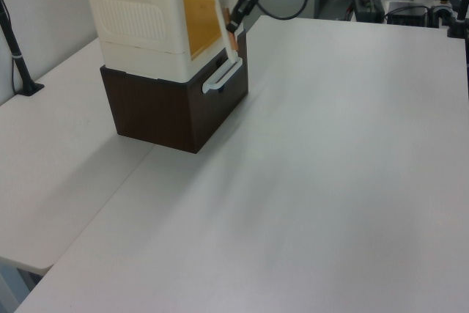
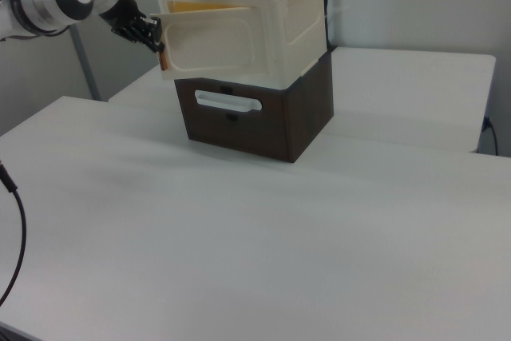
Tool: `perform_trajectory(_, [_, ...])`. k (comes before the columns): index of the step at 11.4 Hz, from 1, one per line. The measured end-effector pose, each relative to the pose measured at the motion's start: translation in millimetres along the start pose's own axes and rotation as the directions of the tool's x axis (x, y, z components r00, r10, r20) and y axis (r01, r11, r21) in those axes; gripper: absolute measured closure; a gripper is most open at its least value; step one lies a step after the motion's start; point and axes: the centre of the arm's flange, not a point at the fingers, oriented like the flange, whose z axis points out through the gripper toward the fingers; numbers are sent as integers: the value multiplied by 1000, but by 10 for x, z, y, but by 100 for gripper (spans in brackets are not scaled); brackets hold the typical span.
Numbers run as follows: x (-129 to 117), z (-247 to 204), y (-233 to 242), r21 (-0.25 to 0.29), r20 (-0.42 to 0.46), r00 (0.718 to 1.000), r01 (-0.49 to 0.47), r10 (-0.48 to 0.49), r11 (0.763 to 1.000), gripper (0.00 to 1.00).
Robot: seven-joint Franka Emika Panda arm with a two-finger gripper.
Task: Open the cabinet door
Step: 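Pull the door edge outward, swinging the door open on its hinge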
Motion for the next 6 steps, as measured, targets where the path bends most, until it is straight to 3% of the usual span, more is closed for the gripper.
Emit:
perform_trajectory(3, [-320,-292,379,-14,185,983,-7,10,1000,78])
perform_trajectory(4, [-457,-416,616,-32,275,961,-15,23,999,74])
perform_trajectory(6, [-707,-640,1022,-27,431,902,1,11,1000,48])
